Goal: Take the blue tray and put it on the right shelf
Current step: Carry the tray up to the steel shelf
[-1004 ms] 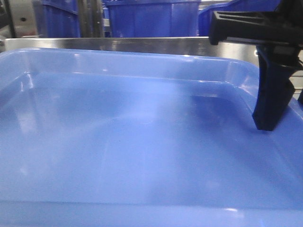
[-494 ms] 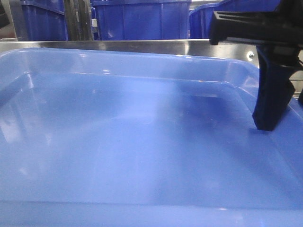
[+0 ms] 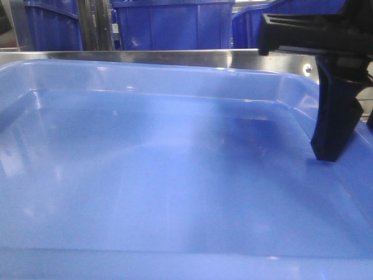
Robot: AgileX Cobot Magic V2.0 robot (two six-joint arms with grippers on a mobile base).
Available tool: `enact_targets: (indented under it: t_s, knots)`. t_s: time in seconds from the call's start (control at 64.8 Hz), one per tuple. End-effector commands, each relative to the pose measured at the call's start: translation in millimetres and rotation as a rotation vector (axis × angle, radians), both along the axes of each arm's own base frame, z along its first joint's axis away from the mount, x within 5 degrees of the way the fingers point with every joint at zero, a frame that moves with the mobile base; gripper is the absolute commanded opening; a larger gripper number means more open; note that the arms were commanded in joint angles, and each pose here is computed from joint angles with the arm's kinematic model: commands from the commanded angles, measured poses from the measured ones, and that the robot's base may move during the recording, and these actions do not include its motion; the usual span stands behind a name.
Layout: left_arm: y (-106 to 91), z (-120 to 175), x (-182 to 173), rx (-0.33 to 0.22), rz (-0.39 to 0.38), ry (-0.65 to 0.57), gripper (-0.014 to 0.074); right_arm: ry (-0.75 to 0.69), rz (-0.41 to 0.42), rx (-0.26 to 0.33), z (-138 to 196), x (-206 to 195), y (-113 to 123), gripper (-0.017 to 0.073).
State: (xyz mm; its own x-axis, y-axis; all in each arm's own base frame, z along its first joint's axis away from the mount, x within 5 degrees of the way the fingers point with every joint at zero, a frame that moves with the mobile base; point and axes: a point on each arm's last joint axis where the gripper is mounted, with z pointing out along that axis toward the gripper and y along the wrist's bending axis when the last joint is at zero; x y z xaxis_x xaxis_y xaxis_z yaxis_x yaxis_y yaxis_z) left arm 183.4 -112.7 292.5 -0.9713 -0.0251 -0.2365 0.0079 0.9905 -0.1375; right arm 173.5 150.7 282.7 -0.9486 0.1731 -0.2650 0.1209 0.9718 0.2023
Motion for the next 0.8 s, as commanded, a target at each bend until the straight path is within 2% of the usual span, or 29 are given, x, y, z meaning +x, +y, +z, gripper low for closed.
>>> enact_targets:
  t_s: [0.0, 0.479, 0.695, 0.788]
  knots:
    - [6.8, 11.6, 2.7, 0.032, 0.015, -0.071, 0.0016, -0.039, 0.002, -0.025, 12.6, -0.6, -6.6, 0.0213]
    - [6.6, 11.6, 2.6, 0.030, 0.015, -0.070, 0.0016, -0.036, 0.001, -0.027, 12.4, -0.8, -6.9, 0.0213]
    - [4.2, 12.3, 3.9, 0.002, 0.017, -0.084, 0.0016, -0.051, 0.004, -0.013, 13.1, 0.4, -5.5, 0.0213]
    - [3.6, 12.6, 4.4, 0.006, -0.020, -0.096, 0.0016, -0.058, 0.009, -0.010, 14.3, 0.9, -5.1, 0.0213]
